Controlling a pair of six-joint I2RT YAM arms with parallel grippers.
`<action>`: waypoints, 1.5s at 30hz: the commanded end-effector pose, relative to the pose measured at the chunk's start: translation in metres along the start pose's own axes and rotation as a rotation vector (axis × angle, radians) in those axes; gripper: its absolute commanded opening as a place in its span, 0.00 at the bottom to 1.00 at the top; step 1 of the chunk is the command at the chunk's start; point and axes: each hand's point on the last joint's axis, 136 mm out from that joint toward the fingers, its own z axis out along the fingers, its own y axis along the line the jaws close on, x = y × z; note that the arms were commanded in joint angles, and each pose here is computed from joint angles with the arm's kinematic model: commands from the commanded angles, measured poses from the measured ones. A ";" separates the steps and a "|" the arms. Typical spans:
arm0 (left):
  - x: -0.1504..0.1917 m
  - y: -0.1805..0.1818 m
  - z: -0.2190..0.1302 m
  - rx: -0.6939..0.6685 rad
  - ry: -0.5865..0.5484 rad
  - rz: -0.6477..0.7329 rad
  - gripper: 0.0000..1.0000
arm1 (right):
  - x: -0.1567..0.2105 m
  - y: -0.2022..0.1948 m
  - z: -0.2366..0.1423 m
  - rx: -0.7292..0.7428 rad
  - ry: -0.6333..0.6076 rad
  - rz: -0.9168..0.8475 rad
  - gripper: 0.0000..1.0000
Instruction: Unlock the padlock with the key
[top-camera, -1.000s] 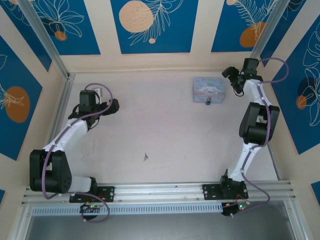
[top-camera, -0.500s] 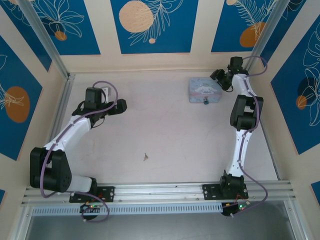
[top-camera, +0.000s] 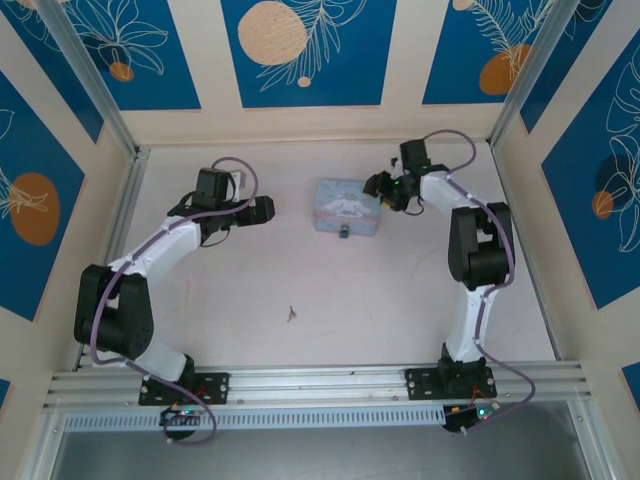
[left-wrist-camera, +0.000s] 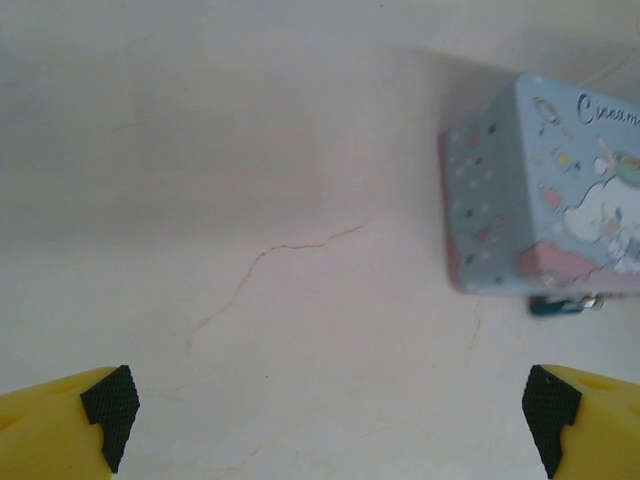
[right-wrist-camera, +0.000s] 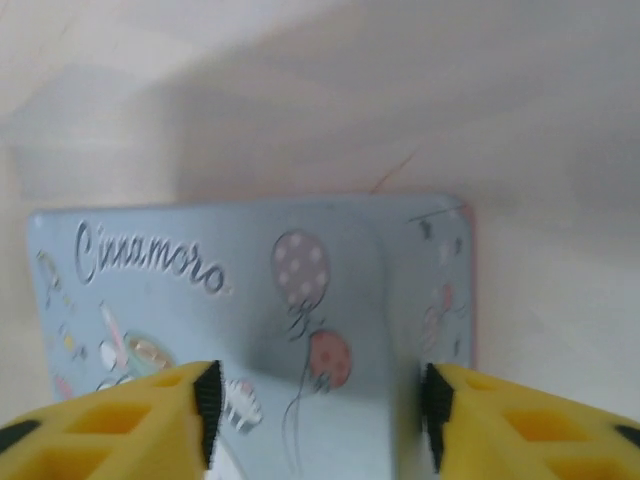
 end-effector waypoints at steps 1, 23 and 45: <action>-0.011 -0.015 0.009 0.038 -0.010 -0.012 1.00 | 0.026 0.021 -0.014 -0.038 -0.024 0.001 0.69; -0.011 -0.107 0.105 0.238 0.115 0.023 1.00 | 0.022 0.013 -0.039 -0.106 -0.071 0.179 0.69; 0.058 -0.129 0.055 0.317 0.097 -0.050 1.00 | 0.078 0.067 0.003 -0.154 0.091 0.116 0.50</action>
